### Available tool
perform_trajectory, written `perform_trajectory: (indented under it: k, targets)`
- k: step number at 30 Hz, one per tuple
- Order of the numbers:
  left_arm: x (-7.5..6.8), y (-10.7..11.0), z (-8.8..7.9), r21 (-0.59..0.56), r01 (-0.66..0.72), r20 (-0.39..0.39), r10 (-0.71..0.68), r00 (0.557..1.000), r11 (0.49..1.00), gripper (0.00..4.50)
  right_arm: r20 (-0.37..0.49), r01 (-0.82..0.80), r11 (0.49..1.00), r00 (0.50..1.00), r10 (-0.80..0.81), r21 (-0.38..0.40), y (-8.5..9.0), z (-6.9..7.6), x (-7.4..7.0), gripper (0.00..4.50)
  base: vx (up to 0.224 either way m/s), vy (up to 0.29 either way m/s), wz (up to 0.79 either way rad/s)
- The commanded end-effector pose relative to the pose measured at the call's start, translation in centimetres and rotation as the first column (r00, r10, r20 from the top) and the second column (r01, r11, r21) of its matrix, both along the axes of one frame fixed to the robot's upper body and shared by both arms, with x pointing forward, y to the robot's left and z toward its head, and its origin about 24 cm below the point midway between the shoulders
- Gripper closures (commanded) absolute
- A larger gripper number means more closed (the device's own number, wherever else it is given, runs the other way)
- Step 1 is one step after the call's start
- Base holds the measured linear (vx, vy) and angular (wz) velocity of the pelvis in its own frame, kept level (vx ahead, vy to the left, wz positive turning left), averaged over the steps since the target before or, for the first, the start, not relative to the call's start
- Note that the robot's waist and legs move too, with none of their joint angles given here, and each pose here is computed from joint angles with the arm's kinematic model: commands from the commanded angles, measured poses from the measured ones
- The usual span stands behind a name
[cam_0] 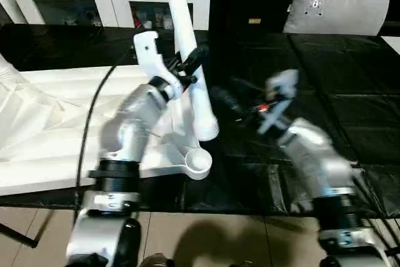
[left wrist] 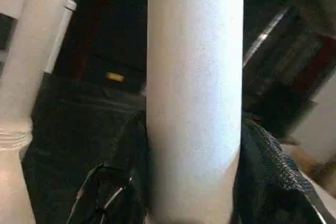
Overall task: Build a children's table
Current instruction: Pick table leg
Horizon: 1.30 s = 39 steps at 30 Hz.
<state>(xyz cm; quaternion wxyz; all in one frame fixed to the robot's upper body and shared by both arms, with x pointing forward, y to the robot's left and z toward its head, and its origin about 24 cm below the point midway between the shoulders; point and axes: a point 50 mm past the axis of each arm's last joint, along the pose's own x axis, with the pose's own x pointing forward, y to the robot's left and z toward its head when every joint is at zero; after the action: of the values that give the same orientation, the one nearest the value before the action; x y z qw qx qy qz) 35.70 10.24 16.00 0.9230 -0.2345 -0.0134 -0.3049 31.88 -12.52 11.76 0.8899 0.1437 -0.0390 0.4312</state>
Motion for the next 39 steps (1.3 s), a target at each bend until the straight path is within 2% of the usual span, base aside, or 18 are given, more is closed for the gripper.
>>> perform_trajectory:
  k: [1,3,7,9,13,15,16,18,19,20,22,24,25,31,39]
  targets:
    - [-0.3,-0.4,1.0,-0.021,0.100,0.030,-0.099,0.995,0.995,2.67,-0.020,-0.038,0.999,0.999,0.039,0.030,-0.6,0.6,-0.2,0.52,0.000,0.000,0.00]
    - [-0.6,-0.4,1.3,-0.044,0.153,0.040,-0.151,0.988,0.987,2.67,-0.036,-0.067,0.998,0.997,0.067,0.016,-0.9,0.5,-0.3,0.28,0.000,0.000,0.00]
    - [-1.3,-0.7,2.5,-0.088,0.291,0.080,-0.285,0.955,0.953,2.67,-0.083,-0.163,0.986,0.984,0.160,-0.033,-1.5,0.6,-0.7,0.15,0.000,0.000,0.00]
    - [-1.5,-0.7,2.7,-0.089,0.317,0.089,-0.310,0.947,0.944,2.67,-0.091,-0.185,0.982,0.979,0.180,-0.048,-1.5,0.7,-0.8,0.00,0.000,0.000,0.00]
    - [-2.2,-1.0,3.5,-0.090,0.417,0.137,-0.404,0.905,0.904,2.67,-0.133,-0.305,0.950,0.946,0.294,-0.068,-1.3,0.9,-1.5,0.00,0.000,0.000,0.00]
    - [-3.0,-1.4,4.2,-0.085,0.500,0.191,-0.478,0.857,0.862,2.67,-0.154,-0.388,0.919,0.914,0.375,-0.071,-1.1,1.1,-2.0,0.00,0.000,0.000,0.00]
    - [-3.0,-1.4,4.2,-0.085,0.501,0.192,-0.479,0.856,0.861,2.67,-0.154,-0.389,0.918,0.914,0.376,-0.071,-1.1,1.1,-2.0,0.00,0.000,0.000,0.00]
    - [-3.7,-1.7,4.4,-0.051,0.556,0.228,-0.533,0.815,0.829,2.67,-0.152,-0.443,0.893,0.891,0.428,-0.078,-0.9,1.3,-2.3,0.00,0.000,0.000,0.00]
    - [-3.8,-1.8,4.4,-0.048,0.561,0.230,-0.538,0.811,0.826,2.67,-0.152,-0.446,0.892,0.889,0.432,-0.078,-0.8,1.3,-2.3,0.00,0.000,0.000,0.00]
    - [-4.3,-2.0,4.6,-0.037,0.599,0.246,-0.574,0.781,0.800,2.67,-0.148,-0.472,0.878,0.876,0.459,-0.076,-0.7,1.6,-2.4,0.00,0.000,0.000,0.00]
    - [-4.7,-2.2,4.6,-0.015,0.618,0.253,-0.595,0.763,0.786,2.67,-0.145,-0.503,0.861,0.859,0.490,-0.071,-0.7,1.8,-2.5,0.00,0.000,0.000,0.00]
    - [-4.7,-2.2,4.5,-0.005,0.619,0.254,-0.598,0.760,0.785,2.67,-0.144,-0.513,0.855,0.854,0.501,-0.070,-0.6,1.9,-2.5,0.00,0.000,0.000,0.00]
    - [-4.8,-2.3,4.4,0.003,0.621,0.252,-0.601,0.758,0.784,2.67,-0.142,-0.526,0.848,0.846,0.513,-0.066,-0.6,2.0,-2.6,0.17,0.000,0.000,0.00]
    - [-4.5,-2.5,4.0,0.026,0.597,0.239,-0.585,0.775,0.802,2.67,-0.160,-0.558,0.828,0.823,0.545,-0.052,-0.2,1.7,-3.0,0.54,0.000,0.000,0.00]
    - [-4.5,-2.4,3.9,0.034,0.600,0.240,-0.589,0.772,0.800,2.67,-0.180,-0.560,0.827,0.819,0.545,-0.046,-0.1,1.4,-3.0,1.36,0.000,0.000,0.00]
